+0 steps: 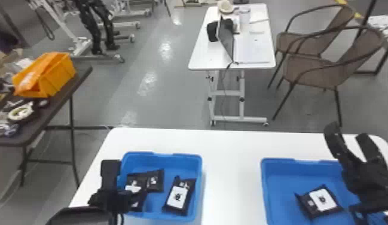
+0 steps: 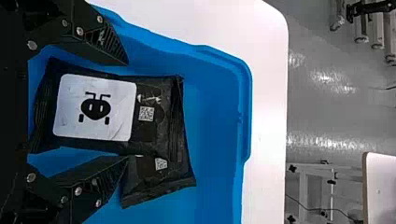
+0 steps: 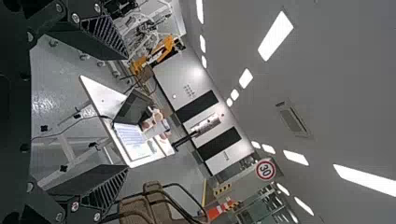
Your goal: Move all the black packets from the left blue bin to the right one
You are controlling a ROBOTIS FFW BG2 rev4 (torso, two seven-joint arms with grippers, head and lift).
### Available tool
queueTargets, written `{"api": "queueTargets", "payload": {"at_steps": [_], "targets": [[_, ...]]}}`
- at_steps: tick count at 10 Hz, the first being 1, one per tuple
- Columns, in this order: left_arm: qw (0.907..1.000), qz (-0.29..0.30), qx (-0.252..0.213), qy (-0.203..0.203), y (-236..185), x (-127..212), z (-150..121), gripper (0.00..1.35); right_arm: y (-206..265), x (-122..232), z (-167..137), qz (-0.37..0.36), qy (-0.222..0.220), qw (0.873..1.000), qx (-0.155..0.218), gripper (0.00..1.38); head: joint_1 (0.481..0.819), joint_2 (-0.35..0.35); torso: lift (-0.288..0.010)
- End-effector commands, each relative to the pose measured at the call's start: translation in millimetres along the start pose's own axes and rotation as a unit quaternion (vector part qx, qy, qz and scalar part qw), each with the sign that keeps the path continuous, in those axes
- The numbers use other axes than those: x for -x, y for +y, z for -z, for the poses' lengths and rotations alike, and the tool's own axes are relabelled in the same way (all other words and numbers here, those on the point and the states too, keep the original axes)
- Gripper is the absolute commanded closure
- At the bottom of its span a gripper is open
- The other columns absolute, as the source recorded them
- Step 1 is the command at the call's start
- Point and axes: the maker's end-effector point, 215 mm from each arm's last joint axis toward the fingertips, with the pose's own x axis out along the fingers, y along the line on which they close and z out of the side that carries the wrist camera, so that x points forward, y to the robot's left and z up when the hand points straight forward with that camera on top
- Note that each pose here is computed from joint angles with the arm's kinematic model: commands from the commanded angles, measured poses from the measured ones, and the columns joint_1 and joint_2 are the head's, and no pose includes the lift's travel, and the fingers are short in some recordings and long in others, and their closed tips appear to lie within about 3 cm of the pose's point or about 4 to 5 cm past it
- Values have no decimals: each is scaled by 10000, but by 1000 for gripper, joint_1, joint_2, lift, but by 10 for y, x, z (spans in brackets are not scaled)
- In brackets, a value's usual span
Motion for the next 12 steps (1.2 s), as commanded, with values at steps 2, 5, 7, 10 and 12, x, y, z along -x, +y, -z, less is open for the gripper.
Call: {"api": "queueTargets", "payload": {"at_steps": [2, 5, 7, 10, 12], "targets": [[10000, -22, 60, 75, -36, -82, 13, 331, -7, -2, 22, 6, 13, 10000, -69, 193, 695, 183, 0], [9998, -82, 70, 169, -32, -148, 66, 334, -6, -1, 48, -8, 34, 9999, -119, 193, 695, 184, 0], [9997, -80, 61, 236, 15, -191, 120, 602, -16, -1, 63, -3, 42, 9998, -173, 193, 695, 186, 0], [9999, 42, 58, 137, -48, -197, 81, 874, -10, -4, 82, -15, 62, 9998, -201, 193, 695, 190, 0], [9988, 365, 262, -192, -214, -85, -119, 874, 2, -11, 79, -29, 56, 9997, -219, 193, 695, 178, 0]]}}
